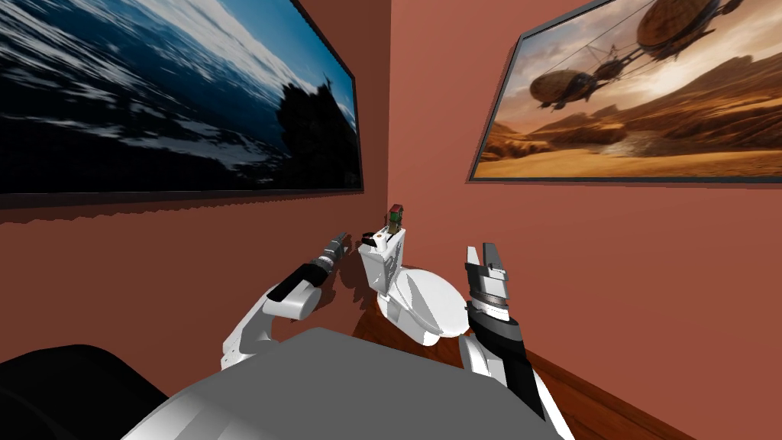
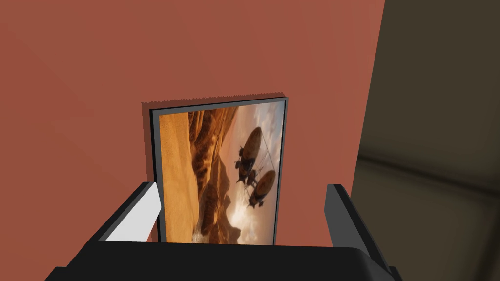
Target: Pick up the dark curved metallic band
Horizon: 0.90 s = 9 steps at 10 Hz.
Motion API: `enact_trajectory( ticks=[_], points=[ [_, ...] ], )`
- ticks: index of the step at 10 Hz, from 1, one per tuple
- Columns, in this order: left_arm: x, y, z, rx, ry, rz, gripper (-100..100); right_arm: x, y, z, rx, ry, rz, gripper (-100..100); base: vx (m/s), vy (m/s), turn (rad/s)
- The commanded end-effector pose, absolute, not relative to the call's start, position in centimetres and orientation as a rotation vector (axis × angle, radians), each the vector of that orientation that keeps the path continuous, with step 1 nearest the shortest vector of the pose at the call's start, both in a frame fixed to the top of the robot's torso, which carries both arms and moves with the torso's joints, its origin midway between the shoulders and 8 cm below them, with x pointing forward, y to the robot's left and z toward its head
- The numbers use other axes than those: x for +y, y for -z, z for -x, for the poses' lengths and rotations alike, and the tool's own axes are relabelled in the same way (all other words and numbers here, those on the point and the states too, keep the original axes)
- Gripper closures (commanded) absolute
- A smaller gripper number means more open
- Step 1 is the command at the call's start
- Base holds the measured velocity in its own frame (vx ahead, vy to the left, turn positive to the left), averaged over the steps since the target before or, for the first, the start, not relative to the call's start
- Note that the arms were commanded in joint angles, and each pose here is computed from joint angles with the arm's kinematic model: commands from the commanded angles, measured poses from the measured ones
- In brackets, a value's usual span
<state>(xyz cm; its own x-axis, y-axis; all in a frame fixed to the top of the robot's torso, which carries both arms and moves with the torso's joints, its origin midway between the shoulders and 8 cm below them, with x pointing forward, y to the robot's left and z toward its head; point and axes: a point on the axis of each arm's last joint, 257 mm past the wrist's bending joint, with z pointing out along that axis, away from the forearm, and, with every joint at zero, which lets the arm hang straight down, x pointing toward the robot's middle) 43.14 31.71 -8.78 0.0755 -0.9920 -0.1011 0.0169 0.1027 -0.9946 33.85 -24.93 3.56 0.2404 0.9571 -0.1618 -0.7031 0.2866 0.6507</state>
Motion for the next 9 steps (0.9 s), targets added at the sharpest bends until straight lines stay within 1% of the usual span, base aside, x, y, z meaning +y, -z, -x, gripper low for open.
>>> enact_trajectory(
  ticks=[1,9],
  points=[
    [32.0,9.9,-43.0,1.213,1.075,1.198,-100,-24.9,-3.6,-33.9,0.602,-1.203,-0.502,0,0.021,-0.022,0.000],
    [33.6,14.5,-41.8,1.324,0.986,1.379,-100,-24.9,-3.6,-33.9,0.602,-1.203,-0.502,0,0.043,-0.026,-0.003]
  ],
)
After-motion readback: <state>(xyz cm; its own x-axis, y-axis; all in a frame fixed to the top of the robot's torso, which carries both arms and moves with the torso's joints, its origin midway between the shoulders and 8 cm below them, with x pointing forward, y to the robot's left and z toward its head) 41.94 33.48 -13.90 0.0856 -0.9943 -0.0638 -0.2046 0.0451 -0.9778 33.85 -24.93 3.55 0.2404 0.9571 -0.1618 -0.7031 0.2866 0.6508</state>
